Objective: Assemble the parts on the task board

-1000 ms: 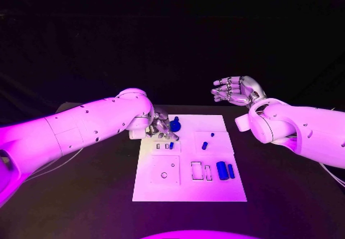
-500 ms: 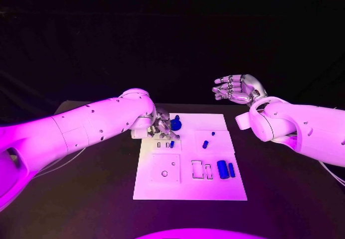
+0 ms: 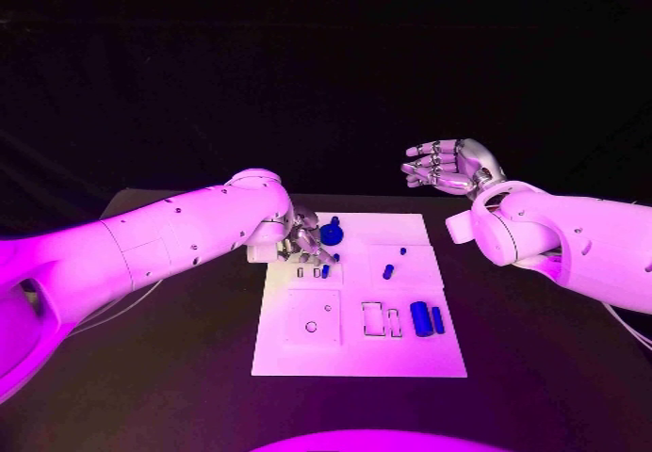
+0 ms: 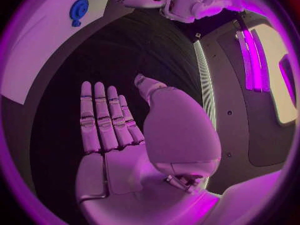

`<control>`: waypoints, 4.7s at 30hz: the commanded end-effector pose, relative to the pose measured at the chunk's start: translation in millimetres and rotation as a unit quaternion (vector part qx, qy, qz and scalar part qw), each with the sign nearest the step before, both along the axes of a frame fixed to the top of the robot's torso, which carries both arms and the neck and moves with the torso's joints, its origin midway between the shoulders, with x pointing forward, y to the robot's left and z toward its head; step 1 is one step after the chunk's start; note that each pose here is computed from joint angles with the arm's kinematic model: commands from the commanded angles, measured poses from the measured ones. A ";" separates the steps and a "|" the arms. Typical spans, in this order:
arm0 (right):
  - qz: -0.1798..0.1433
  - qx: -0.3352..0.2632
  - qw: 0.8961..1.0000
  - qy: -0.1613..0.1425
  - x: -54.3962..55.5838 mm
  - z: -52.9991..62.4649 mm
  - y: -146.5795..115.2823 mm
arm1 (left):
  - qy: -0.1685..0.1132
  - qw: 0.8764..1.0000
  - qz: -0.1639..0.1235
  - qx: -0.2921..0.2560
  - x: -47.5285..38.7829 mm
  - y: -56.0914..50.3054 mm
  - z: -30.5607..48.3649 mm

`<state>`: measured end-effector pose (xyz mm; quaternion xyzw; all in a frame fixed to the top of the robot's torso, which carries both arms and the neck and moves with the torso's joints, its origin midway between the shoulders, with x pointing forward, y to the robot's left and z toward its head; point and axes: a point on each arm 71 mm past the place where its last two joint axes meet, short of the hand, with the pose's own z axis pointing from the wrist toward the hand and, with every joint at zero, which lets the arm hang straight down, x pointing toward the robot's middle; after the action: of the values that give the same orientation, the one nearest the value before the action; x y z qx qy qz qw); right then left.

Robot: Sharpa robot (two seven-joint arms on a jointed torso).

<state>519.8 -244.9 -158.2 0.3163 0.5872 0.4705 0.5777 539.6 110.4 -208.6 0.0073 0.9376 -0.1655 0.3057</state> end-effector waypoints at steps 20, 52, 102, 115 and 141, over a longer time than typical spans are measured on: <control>0.003 0.001 1.000 0.002 0.2 0.0 1.9 | 0.026 1.000 -0.013 -0.005 -6.0 -6.5 -10.7; 0.006 0.001 1.000 0.006 0.9 -0.8 2.7 | 0.036 0.999 -0.009 -0.013 -6.2 -5.5 -12.2; 0.009 0.001 1.000 0.008 0.8 -1.1 1.1 | 0.032 0.993 0.080 -0.081 -6.3 12.1 -11.5; 0.007 0.000 1.000 0.009 1.1 -1.3 -1.1 | 0.024 0.991 0.102 -0.086 -14.8 26.8 -15.6; 0.007 -0.001 1.000 0.009 1.9 -1.6 -1.4 | 0.017 0.992 0.103 -0.067 -17.1 31.8 -21.7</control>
<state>521.7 -246.7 -160.1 0.3173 0.5947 0.4698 0.5700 522.3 143.6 -230.5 -0.1127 0.9266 -0.1953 0.3008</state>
